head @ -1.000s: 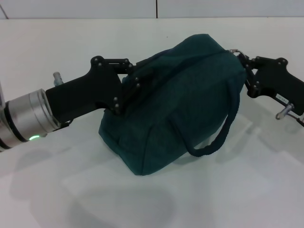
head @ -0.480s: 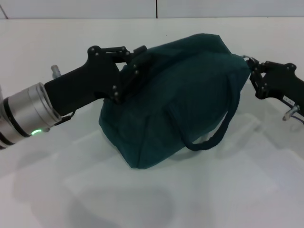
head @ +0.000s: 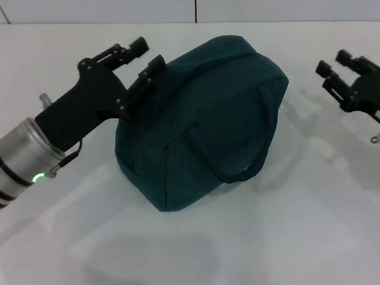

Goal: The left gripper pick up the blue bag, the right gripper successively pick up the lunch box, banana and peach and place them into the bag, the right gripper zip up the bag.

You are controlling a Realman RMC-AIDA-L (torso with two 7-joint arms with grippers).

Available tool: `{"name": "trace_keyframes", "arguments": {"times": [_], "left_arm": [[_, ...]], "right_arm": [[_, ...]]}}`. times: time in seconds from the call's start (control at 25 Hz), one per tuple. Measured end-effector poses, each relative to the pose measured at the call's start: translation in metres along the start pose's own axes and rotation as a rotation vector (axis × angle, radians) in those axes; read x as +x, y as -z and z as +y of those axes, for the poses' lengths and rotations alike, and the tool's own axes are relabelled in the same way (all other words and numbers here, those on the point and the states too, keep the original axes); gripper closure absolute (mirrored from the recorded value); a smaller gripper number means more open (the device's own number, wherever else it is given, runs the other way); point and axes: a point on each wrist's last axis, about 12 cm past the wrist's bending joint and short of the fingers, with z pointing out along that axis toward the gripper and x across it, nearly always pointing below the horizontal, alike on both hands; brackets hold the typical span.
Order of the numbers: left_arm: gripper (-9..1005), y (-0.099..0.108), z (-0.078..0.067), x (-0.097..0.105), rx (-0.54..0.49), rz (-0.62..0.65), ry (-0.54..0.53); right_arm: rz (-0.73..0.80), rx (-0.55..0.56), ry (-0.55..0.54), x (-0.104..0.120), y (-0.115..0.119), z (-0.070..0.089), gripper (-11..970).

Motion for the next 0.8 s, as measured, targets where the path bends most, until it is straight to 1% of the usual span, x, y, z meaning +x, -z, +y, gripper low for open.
{"name": "trace_keyframes", "arguments": {"times": [0.04,0.08,0.16,0.24,0.32,0.44,0.48,0.6,0.8], "left_arm": [[781,0.003,-0.002,0.0,-0.007,-0.018,0.003],[740,0.005,-0.004,-0.002,-0.003,-0.034,0.006],[656,0.009,-0.008,-0.005,0.016,-0.072,0.008],[562,0.014,-0.013,-0.007,0.034,-0.095,0.001],[469,0.017,-0.019,-0.005,0.046,-0.103,-0.006],[348,0.024,-0.029,-0.002,0.058,-0.107,0.004],[311,0.026,-0.031,-0.001,0.058,-0.106,0.005],[201,0.036,-0.038,0.003,0.039,-0.094,-0.02],[199,0.043,-0.046,0.01,0.014,-0.074,-0.026]], "right_arm": [[-0.061,-0.013,-0.035,-0.005,0.01,0.001,637],[-0.08,-0.03,-0.042,-0.007,0.012,0.002,607],[-0.136,-0.098,-0.049,-0.014,0.017,0.008,547],[-0.204,-0.227,-0.038,-0.023,0.022,0.02,488],[-0.237,-0.353,-0.023,-0.029,0.024,0.032,440],[-0.242,-0.501,-0.004,-0.031,0.024,0.048,387],[-0.239,-0.517,-0.004,-0.03,0.023,0.051,369],[-0.237,-0.517,-0.009,-0.028,0.02,0.056,369],[-0.232,-0.506,-0.013,-0.026,0.018,0.057,369]]}}
